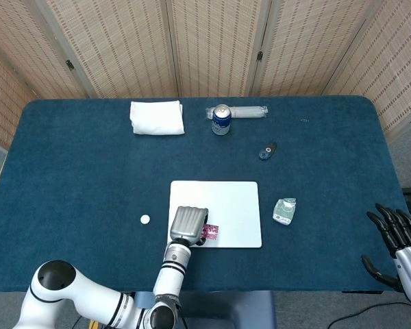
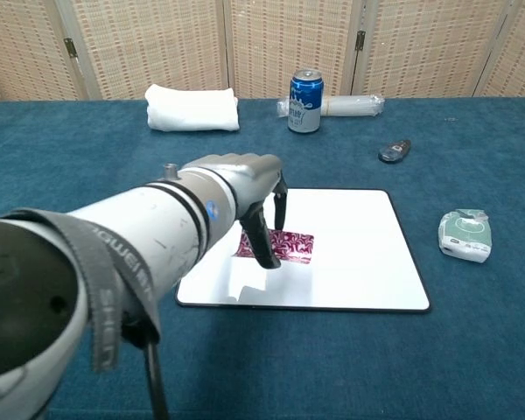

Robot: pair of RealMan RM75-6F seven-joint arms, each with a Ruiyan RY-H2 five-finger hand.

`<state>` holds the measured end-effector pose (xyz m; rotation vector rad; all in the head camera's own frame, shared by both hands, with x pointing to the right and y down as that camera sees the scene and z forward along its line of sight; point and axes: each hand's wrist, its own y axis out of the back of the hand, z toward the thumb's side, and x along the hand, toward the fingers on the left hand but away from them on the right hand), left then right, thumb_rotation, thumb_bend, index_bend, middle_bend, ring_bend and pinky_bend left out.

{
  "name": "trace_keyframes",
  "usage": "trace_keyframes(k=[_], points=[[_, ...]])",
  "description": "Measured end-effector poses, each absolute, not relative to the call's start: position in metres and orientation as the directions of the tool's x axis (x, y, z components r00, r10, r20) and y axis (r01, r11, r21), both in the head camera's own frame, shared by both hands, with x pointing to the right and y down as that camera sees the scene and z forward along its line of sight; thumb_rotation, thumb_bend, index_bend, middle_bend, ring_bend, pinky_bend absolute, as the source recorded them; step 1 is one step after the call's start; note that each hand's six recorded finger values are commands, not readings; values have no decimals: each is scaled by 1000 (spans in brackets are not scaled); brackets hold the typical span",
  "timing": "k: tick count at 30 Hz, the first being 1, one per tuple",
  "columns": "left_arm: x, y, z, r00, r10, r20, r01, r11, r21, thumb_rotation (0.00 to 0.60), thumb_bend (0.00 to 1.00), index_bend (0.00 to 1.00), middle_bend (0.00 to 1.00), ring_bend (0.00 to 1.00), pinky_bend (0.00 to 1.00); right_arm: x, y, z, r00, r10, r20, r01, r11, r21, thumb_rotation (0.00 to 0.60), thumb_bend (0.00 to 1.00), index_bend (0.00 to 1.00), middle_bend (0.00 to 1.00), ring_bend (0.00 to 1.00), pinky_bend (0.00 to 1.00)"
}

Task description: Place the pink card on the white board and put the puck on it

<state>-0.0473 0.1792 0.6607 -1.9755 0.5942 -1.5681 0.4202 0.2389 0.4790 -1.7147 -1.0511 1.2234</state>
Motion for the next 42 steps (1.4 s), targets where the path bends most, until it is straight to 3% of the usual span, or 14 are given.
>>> trace_keyframes(k=[22,31,36,42], points=[[-30,142,691,261,-674,691,-105,-732,-673,600,251,410,1000,1000,1000,427,231,484,164,929,-330,177,-357,-917,600,254,51,0,0,0],[-46,143,704,254,-655,711,-127,-752,-647,600,251,202,1000,1000,1000,426,233,482,166,933,-320,173,-347,-922,600,258,52,0,0,0],[-58,140,702,246,-656,714,-125,-752,-647,600,251,220,1000,1000,1000,423,235,483,176,929,-326,167,-354,-920,600,260,51,0,0,0],[-72,144,681,271,-675,686,-145,-734,-664,600,251,344,1000,1000,1000,418,236,486,196,921,-337,160,-369,-916,600,260,51,0,0,0]])
